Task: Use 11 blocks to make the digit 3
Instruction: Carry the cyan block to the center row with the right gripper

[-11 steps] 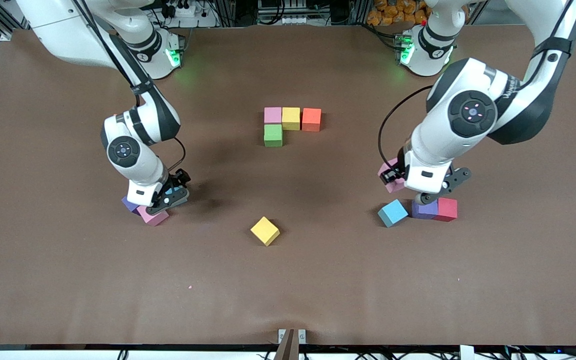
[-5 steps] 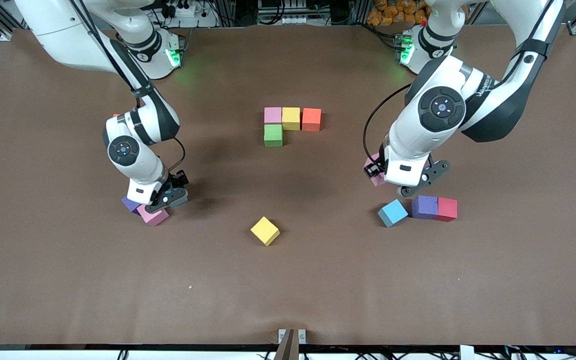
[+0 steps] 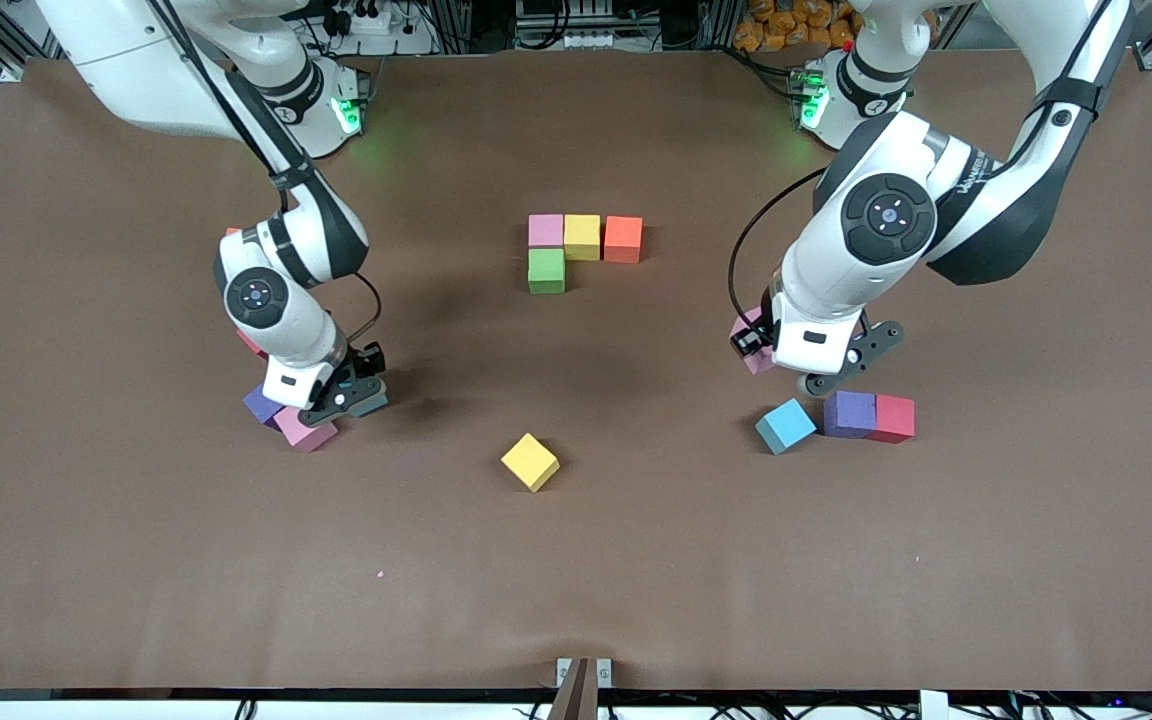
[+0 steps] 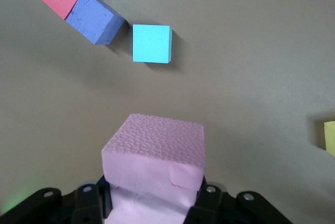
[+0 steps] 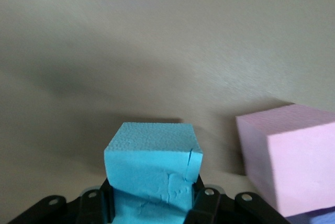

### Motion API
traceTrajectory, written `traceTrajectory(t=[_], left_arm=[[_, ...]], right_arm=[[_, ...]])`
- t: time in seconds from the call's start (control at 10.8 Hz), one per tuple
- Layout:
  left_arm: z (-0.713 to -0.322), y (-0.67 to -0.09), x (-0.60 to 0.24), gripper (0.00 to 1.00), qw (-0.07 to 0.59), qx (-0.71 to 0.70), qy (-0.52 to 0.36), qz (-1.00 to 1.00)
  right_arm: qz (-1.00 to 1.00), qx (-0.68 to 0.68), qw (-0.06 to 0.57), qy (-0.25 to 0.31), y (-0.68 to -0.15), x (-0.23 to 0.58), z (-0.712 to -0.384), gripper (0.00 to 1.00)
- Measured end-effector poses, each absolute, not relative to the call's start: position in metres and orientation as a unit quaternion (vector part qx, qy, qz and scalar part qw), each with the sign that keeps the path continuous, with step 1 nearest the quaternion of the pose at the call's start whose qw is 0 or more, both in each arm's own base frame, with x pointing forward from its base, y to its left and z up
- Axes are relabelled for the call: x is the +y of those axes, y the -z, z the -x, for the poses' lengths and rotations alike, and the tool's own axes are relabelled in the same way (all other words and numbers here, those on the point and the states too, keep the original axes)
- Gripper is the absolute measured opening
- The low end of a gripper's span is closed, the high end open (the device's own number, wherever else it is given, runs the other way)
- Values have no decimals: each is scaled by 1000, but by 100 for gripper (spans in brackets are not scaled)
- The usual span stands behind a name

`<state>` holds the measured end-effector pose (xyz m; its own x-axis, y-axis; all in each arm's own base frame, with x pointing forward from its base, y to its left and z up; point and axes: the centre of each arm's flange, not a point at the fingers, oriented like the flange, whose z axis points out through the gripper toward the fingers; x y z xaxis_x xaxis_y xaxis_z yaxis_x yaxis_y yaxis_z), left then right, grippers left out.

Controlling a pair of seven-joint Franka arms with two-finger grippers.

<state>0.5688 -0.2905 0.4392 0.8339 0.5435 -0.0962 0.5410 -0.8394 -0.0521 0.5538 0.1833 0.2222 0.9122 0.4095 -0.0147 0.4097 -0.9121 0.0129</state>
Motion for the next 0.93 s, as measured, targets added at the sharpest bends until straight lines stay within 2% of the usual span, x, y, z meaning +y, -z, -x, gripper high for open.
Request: traceTrajectory(t=[0.28,0.93], left_arm=[[-570,-441,-289,56,10,-285,-52,957],[-569,-447,-290,56,9,-284,-47,958]], right_arm=[[-992,123,-20,5,-239,259,-535,53],[-999,-31,-38,2,-260,420,-446,53]])
